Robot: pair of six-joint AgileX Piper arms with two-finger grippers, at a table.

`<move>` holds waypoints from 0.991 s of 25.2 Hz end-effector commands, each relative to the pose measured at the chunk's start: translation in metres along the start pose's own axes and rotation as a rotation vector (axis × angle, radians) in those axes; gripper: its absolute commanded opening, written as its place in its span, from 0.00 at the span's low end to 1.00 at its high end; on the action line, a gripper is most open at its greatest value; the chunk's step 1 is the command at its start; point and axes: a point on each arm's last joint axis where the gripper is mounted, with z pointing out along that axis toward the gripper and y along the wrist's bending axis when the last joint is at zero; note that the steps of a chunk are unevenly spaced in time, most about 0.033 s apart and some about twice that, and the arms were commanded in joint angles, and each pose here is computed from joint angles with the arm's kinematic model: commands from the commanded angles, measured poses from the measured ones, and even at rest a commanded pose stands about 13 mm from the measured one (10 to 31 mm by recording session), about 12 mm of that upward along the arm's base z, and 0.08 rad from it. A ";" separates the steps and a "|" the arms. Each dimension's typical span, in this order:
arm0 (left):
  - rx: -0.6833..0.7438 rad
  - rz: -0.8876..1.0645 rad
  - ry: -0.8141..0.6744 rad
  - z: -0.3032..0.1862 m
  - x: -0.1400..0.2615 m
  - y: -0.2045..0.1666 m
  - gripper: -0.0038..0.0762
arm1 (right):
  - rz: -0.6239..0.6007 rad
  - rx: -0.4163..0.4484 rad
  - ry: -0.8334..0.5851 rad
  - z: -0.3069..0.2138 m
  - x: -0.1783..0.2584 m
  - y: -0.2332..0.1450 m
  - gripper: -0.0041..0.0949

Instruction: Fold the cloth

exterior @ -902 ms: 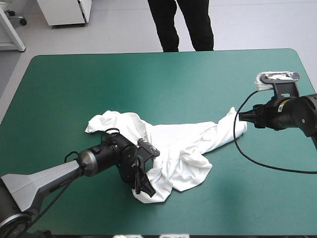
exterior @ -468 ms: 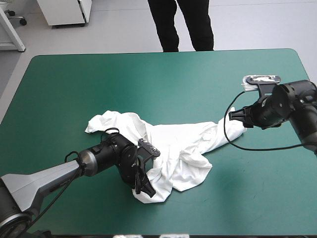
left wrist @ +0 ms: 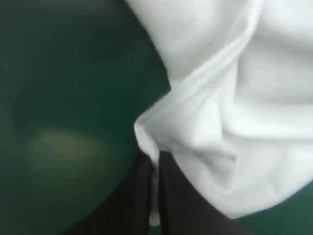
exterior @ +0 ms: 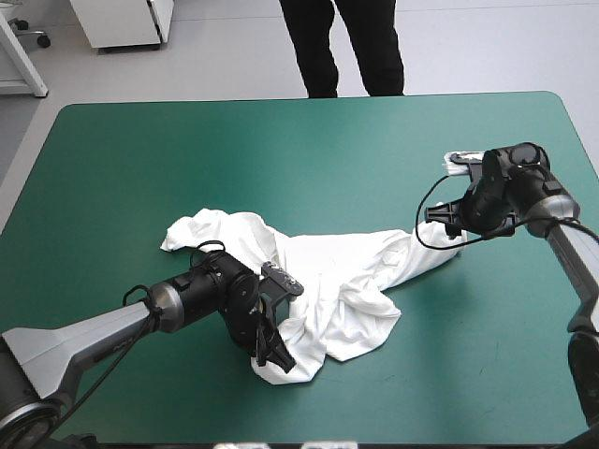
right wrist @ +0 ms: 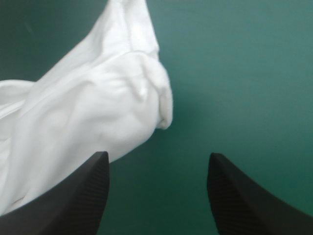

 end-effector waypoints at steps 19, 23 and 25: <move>0.067 -0.042 -0.013 0.006 -0.002 -0.008 0.04 | 0.062 -0.130 0.105 0.084 -0.022 -0.009 0.48; 0.067 -0.048 -0.015 0.006 -0.002 -0.008 0.04 | 0.031 -0.139 0.135 0.081 -0.019 -0.009 0.06; 0.043 -0.031 -0.043 -0.005 -0.008 -0.007 0.04 | 0.018 -0.140 0.093 0.062 -0.019 -0.009 0.02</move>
